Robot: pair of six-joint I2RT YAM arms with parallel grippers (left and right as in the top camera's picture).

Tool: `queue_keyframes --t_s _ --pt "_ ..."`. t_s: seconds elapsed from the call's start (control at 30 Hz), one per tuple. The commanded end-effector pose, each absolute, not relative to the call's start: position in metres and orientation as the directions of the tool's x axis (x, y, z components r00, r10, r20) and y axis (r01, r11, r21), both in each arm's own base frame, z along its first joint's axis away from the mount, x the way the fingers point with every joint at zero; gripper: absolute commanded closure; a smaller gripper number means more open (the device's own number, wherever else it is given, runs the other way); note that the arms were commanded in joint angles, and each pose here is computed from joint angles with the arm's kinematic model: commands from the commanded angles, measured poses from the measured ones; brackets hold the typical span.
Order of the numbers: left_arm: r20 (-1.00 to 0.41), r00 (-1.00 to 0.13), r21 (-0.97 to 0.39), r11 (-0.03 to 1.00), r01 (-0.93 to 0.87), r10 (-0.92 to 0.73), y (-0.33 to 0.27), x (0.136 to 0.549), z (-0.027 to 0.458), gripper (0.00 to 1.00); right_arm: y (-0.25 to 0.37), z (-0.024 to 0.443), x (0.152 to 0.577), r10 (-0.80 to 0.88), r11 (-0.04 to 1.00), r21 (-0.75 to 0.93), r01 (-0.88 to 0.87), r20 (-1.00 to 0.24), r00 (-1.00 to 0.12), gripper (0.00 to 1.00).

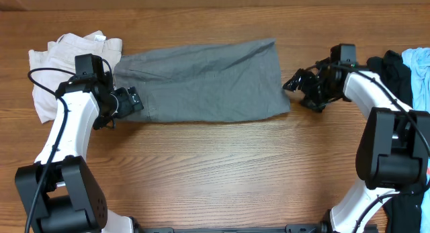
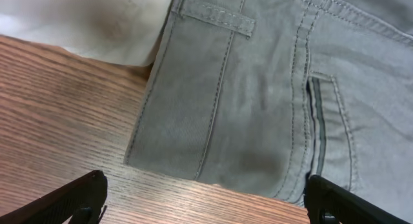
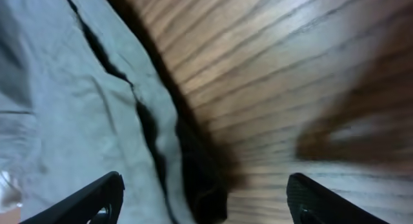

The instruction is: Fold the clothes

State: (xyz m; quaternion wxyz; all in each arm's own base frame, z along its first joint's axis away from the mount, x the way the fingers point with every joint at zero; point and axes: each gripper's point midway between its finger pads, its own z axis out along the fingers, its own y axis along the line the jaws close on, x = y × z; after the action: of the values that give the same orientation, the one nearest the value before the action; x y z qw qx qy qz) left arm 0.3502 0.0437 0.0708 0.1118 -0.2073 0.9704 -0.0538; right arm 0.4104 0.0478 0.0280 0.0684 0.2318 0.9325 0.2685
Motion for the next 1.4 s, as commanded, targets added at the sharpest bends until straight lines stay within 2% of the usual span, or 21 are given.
queue_keyframes --t_s 0.0,0.23,0.27,0.3,0.33,0.37,0.4,0.5,0.57,0.63,0.87,0.9,0.93,0.97,1.0,1.03,1.13,1.17,1.2,1.27,1.37 --pt "-0.148 -0.916 -0.146 0.924 -0.353 -0.373 0.04 0.349 0.052 0.0 0.071 0.022 0.401 0.404 0.735 0.598 0.32 -0.008 -0.915 0.21" --pt "-0.023 -0.93 -0.23 0.907 -0.352 -0.367 0.021 0.349 0.009 0.0 0.111 0.011 0.39 0.301 0.734 0.649 0.199 -0.048 -0.952 0.46" --pt "-0.012 -0.932 -0.258 0.902 -0.347 -0.362 0.016 0.351 0.005 0.0 0.114 0.012 0.391 0.287 0.736 0.653 0.179 -0.061 -0.956 0.59" --pt "-0.005 -0.935 -0.285 0.896 -0.34 -0.356 0.012 0.353 0.002 0.0 0.114 0.013 0.391 0.286 0.738 0.651 0.177 -0.064 -0.956 0.79" --pt "-0.002 -0.938 -0.311 0.892 -0.329 -0.347 0.007 0.355 0.0 0.0 0.114 0.013 0.391 0.287 0.737 0.652 0.178 -0.064 -0.956 0.94" --pt "0.0 -0.942 -0.335 0.888 -0.316 -0.336 0.003 0.356 -0.002 0.05 0.112 0.014 0.391 0.296 0.737 0.65 0.188 -0.059 -0.953 0.96" --pt "-0.001 -0.945 -0.351 0.885 -0.306 -0.327 0.001 0.358 -0.003 0.13 0.106 0.013 0.39 0.313 0.742 0.637 0.211 -0.051 -0.948 0.96" --pt "0.005 -0.946 -0.357 0.883 -0.304 -0.324 0.0 0.357 -0.004 0.58 0.076 0.013 0.385 0.394 0.761 0.57 0.311 -0.025 -0.919 0.96" --pt "0.012 -0.952 -0.361 0.886 -0.29 -0.306 -0.002 0.354 -0.003 0.83 0.055 0.018 0.378 0.44 0.76 0.537 0.366 -0.011 -0.898 0.96" --pt "0.035 -0.956 -0.357 0.89 -0.283 -0.29 -0.003 0.347 -0.004 0.96 0.038 0.027 0.367 0.481 0.748 0.512 0.422 0.02 -0.877 0.96" --pt "0.146 -0.954 -0.336 0.894 -0.296 -0.261 0.0 0.315 0.001 0.96 -0.007 0.04 0.304 0.572 0.763 0.282 0.582 0.127 -0.811 0.96" --pt "0.149 -0.955 -0.336 0.895 -0.294 -0.258 0.0 0.314 0.003 0.96 -0.007 0.041 0.3 0.573 0.764 0.27 0.586 0.135 -0.809 0.92" --pt "0.146 -0.956 -0.337 0.896 -0.29 -0.255 0.0 0.313 0.005 0.95 -0.008 0.042 0.296 0.573 0.765 0.257 0.59 0.146 -0.806 0.62" --pt "0.138 -0.957 -0.338 0.896 -0.287 -0.255 0.0 0.314 0.007 0.92 -0.009 0.043 0.292 0.575 0.767 0.242 0.594 0.151 -0.804 0.38" --pt "0.12 -0.96 -0.345 0.897 -0.278 -0.252 -0.001 0.317 0.012 0.84 -0.011 0.043 0.292 0.576 0.77 0.232 0.594 0.147 -0.804 0.17" --pt "0.1 -0.963 -0.353 0.897 -0.268 -0.248 -0.001 0.32 0.017 0.72 -0.014 0.042 0.292 0.581 0.771 0.222 0.597 0.138 -0.802 0.0" --pt "0.043 -0.971 -0.397 0.888 -0.233 -0.236 -0.005 0.333 0.04 0.42 -0.021 0.042 0.299 0.604 0.755 0.237 0.611 0.112 -0.789 0.0" --pt "0.028 -0.972 -0.412 0.883 -0.226 -0.235 -0.007 0.336 0.049 0.35 -0.021 0.044 0.303 0.606 0.748 0.26 0.61 0.105 -0.788 0.02" --pt "0.008 -0.972 -0.43 0.877 -0.214 -0.233 -0.009 0.34 0.061 0.28 -0.019 0.045 0.307 0.599 0.747 0.287 0.599 0.099 -0.794 0.09" --pt "-0.027 -0.975 -0.457 0.871 -0.184 -0.22 -0.013 0.346 0.081 0.25 -0.012 0.053 0.316 0.56 0.756 0.361 0.546 0.073 -0.825 0.2" --pt "-0.107 -0.973 -0.494 0.86 -0.127 -0.205 -0.018 0.359 0.113 0.27 -0.002 0.071 0.328 0.511 0.765 0.454 0.458 0.005 -0.859 0.25"
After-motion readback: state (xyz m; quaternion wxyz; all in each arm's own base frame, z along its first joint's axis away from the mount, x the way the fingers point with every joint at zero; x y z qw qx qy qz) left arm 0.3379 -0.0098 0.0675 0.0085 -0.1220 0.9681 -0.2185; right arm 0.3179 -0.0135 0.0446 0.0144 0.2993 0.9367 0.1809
